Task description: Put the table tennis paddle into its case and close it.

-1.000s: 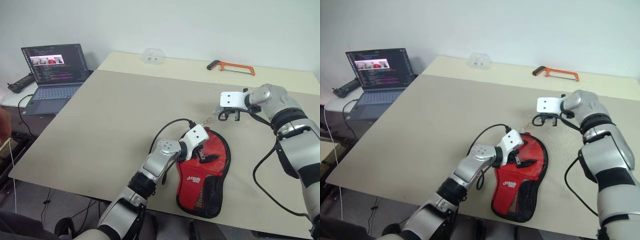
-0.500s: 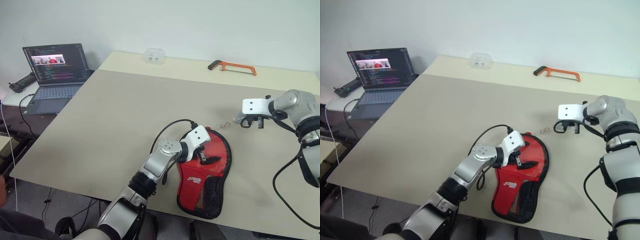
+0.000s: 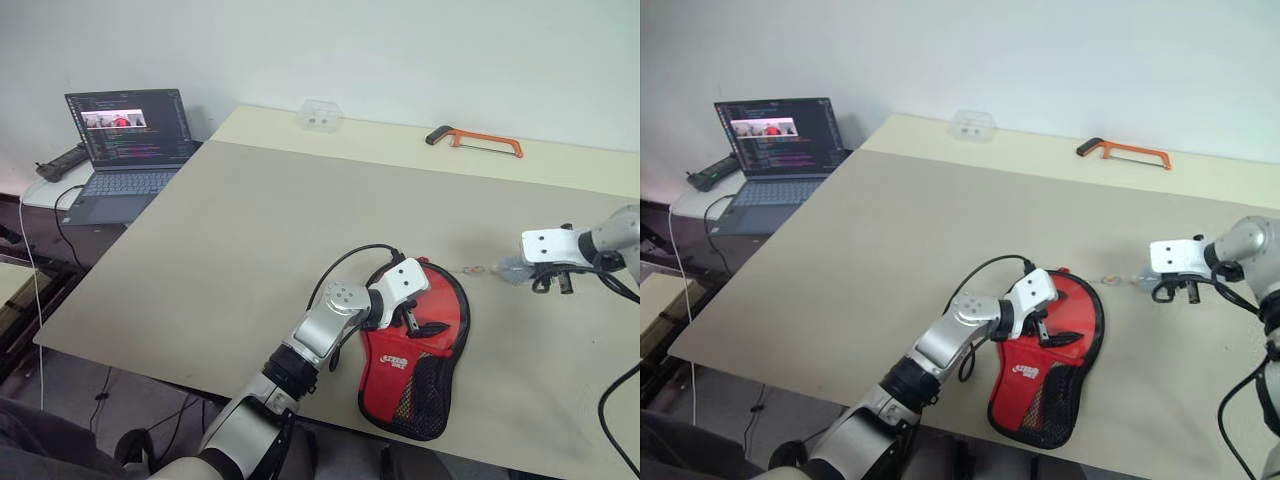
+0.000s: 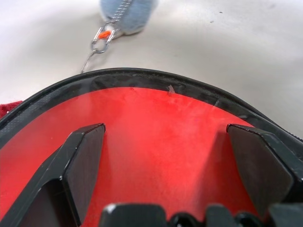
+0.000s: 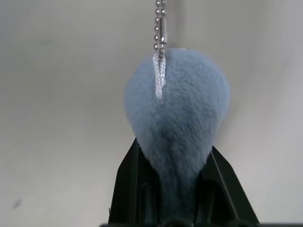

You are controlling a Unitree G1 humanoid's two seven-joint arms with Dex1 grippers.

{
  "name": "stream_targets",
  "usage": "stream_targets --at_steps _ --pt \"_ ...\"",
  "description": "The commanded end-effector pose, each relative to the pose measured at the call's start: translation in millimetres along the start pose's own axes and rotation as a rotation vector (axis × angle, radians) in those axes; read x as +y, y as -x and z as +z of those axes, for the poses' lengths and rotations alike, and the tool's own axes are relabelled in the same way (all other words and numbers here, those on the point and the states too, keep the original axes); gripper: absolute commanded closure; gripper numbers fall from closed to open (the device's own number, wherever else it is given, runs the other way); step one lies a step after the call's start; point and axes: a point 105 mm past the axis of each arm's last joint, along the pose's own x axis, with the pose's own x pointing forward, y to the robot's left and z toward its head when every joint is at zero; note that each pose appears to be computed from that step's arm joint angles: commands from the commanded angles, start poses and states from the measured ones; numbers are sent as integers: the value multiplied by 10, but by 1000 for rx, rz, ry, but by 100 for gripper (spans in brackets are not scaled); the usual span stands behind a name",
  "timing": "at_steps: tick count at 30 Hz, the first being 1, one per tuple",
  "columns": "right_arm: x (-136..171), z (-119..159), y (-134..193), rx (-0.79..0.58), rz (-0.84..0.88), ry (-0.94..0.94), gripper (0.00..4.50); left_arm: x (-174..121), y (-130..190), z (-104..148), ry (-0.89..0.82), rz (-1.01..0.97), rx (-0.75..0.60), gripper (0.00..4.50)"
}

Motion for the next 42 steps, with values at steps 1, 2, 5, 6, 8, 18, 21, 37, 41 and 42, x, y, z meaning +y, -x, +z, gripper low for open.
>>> stream_targets --at_steps 1,2,5,6,8,18,21,37,41,42 --pt "267 -99 102 28 124 -20 419 -100 -17 -342 62 -39 106 0" --pt "333 -78 123 22 150 -12 419 -96 -16 -345 61 -39 107 0" --pt "506 -5 178 -12 217 -10 420 -85 -9 -348 51 -39 114 0" --pt "585 14 195 -23 249 -10 421 -84 -7 -348 44 -42 118 0" --pt "751 45 236 -42 317 -5 422 -85 -7 -344 41 -44 119 0" --pt "1420 481 251 -146 530 103 422 -51 -8 -371 27 -33 142 0" --pt "1654 706 271 -208 597 144 423 -27 -3 -359 -12 -29 156 0" --pt "2495 1219 363 -368 825 259 426 68 48 -397 -19 -8 193 0" --pt "2665 1307 408 -406 880 295 427 77 83 -436 -16 -7 208 0" --pt "2703 1329 419 -414 891 304 427 74 90 -447 -17 -9 213 0"
